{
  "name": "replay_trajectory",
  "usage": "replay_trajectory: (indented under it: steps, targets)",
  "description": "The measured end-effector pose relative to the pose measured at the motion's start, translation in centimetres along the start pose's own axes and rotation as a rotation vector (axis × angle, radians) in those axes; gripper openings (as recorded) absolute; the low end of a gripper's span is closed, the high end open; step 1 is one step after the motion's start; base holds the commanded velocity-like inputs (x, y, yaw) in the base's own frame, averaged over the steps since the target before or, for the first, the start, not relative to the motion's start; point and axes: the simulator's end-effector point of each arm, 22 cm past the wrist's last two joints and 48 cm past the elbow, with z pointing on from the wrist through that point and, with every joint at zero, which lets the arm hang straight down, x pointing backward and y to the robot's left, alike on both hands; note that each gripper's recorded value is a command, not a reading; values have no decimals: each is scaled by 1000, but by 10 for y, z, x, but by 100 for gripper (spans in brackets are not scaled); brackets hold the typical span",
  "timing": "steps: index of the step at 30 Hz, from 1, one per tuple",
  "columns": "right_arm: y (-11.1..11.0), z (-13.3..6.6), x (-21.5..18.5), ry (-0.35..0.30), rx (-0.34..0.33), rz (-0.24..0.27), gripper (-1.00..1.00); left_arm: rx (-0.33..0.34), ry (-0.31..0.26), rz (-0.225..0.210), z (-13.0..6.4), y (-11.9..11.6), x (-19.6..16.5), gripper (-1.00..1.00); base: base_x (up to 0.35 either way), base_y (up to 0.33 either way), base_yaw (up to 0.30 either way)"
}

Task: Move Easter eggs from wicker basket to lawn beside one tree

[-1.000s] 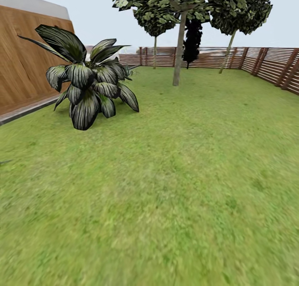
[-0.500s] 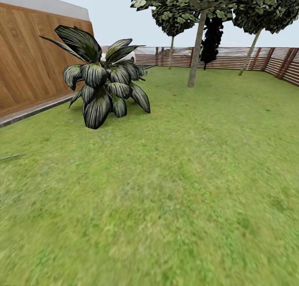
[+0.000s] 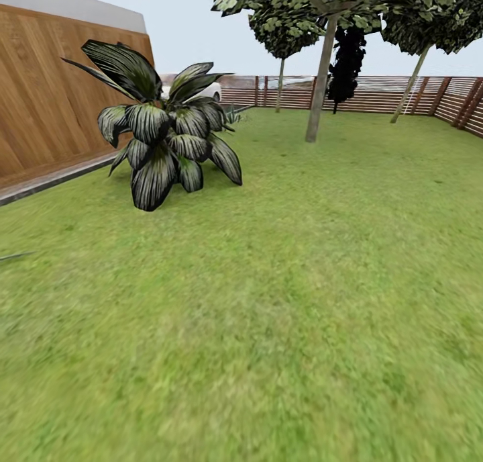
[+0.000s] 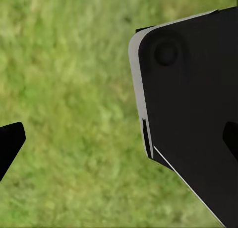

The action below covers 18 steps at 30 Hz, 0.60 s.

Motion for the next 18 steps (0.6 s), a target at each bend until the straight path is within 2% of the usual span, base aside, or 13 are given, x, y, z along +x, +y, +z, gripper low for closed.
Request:
replay_trajectory:
  steps: [18]
  targets:
    - [1,0,0,1,-1,-2,100,-1,0,1,0,1,0,100,254,-220,12]
